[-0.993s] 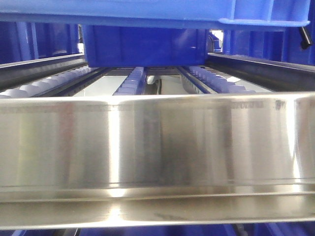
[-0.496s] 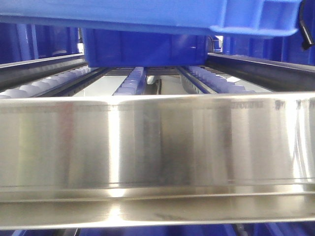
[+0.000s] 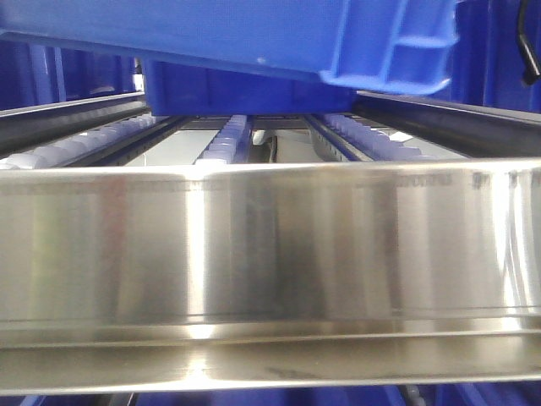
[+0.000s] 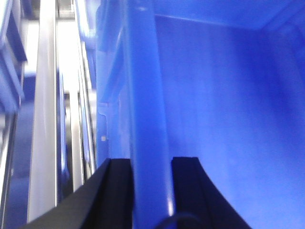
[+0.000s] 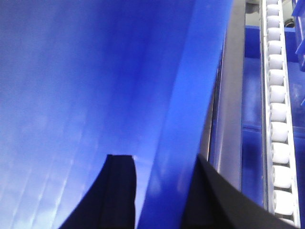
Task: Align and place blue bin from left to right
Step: 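Pull the gripped blue bin off the shelf toward the robot with both grippers, then lift the blue bin up clear of the steel shelf rail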
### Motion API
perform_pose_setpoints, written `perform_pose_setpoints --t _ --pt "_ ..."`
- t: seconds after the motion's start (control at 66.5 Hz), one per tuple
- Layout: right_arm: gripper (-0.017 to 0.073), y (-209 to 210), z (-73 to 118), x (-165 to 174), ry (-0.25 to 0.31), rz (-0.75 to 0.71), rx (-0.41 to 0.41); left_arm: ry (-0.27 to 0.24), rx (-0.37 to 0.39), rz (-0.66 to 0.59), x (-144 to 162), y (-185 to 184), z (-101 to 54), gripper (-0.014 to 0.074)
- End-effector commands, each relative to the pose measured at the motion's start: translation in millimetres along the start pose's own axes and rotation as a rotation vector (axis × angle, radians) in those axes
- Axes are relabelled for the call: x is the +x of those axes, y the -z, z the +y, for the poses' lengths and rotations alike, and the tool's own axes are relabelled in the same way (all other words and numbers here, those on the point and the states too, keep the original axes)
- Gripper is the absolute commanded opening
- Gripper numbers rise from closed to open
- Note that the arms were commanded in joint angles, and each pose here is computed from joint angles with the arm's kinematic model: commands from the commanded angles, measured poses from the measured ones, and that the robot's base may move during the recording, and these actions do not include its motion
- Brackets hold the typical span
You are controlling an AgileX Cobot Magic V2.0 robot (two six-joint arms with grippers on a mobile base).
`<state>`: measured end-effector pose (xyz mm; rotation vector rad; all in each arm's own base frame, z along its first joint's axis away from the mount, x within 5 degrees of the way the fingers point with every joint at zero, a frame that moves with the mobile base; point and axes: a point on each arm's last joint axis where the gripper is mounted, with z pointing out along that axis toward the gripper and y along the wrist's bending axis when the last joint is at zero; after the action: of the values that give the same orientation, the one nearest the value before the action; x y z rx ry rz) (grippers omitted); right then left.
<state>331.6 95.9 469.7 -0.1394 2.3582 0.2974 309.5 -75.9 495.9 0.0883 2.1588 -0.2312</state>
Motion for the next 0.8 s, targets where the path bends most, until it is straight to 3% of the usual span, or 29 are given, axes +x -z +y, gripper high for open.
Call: perform_pose_setpoints --t 0.0,0.316,0.782 --pt "-0.0153 17.6 2.4 -4.7 0.031 -0.068 -0.016 0.018 0.047 -0.223 -20.5 19.3 -3.7 -0.0111" --pt "-0.0153 17.6 2.4 -4.7 0.031 -0.068 -0.016 0.019 0.060 -0.304 -27.6 21.2 -4.8 -0.0111" --pt "-0.0153 17.6 2.4 -4.7 0.031 -0.068 -0.016 0.019 0.061 -0.307 -27.8 21.3 -4.8 -0.0111"
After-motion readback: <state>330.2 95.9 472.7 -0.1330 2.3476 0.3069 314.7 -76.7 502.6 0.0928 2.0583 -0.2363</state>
